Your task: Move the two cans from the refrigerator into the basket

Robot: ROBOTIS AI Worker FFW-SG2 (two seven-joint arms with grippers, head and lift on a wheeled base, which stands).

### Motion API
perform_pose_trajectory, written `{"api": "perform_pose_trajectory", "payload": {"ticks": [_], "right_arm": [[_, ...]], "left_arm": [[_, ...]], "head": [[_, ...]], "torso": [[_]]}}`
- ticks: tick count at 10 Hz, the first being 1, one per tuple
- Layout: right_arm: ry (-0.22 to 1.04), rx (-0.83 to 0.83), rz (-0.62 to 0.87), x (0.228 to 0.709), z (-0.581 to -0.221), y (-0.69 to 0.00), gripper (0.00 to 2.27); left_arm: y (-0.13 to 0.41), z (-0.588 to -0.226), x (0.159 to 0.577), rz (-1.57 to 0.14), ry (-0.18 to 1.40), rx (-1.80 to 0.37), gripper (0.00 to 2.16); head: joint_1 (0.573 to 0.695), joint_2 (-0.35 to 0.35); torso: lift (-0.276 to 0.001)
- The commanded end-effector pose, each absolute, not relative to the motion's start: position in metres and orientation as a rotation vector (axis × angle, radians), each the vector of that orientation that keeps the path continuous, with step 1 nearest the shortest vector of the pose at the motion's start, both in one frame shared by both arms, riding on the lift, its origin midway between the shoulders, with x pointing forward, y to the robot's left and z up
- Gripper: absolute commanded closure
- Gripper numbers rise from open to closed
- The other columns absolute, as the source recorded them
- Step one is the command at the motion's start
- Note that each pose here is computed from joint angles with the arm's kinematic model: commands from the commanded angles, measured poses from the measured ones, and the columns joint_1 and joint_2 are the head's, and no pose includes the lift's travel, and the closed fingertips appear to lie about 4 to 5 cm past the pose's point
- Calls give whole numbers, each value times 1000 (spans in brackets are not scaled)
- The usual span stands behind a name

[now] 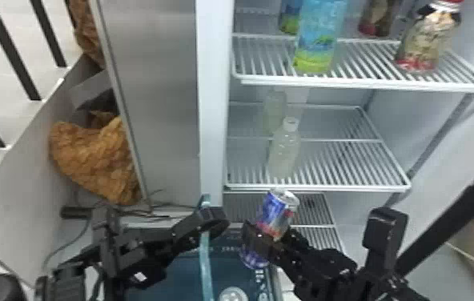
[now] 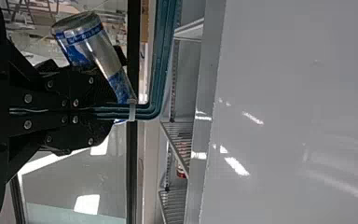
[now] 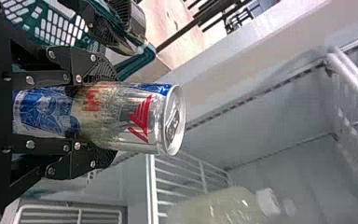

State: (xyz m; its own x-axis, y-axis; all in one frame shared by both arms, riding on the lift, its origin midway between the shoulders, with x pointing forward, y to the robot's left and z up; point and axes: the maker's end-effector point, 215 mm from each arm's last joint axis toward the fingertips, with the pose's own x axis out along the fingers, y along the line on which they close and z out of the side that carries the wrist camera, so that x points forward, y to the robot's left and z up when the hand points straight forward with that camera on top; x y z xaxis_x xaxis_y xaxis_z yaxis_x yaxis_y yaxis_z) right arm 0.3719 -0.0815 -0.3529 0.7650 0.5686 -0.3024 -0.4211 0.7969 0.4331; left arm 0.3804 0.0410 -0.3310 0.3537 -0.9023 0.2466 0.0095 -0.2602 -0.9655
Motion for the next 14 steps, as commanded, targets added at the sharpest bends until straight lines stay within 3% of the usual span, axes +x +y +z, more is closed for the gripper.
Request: {"api": "perform_pose_trajectory", "payload": {"ticks": [1, 2, 4, 5, 9, 14], "right_arm": [[387, 388, 569, 390, -358, -74, 1105], [393, 403, 586, 396, -367, -71, 923], [407, 429, 626, 395, -376, -59, 242], [412, 442, 634, 393, -379, -57, 94], [322, 465, 564, 397, -360, -95, 116], [200, 375, 370, 381, -338, -203, 116]], "left_arm": [[41, -332, 379, -1096, 830, -1576, 1199], [41, -331, 379, -1097, 829, -1578, 1199], [41, -330, 378, -1101, 829, -1583, 1199], [41, -330, 378, -1102, 828, -1585, 1199], [41, -331, 376, -1100, 829, -1594, 1199], [43, -331, 371, -1097, 822, -1601, 1199]], "head": [[695, -68], [695, -53], [695, -37], [695, -33], [695, -42], [695, -187]], "torso": [[-218], [-218], [-218], [-218], [-218], [-218]]}}
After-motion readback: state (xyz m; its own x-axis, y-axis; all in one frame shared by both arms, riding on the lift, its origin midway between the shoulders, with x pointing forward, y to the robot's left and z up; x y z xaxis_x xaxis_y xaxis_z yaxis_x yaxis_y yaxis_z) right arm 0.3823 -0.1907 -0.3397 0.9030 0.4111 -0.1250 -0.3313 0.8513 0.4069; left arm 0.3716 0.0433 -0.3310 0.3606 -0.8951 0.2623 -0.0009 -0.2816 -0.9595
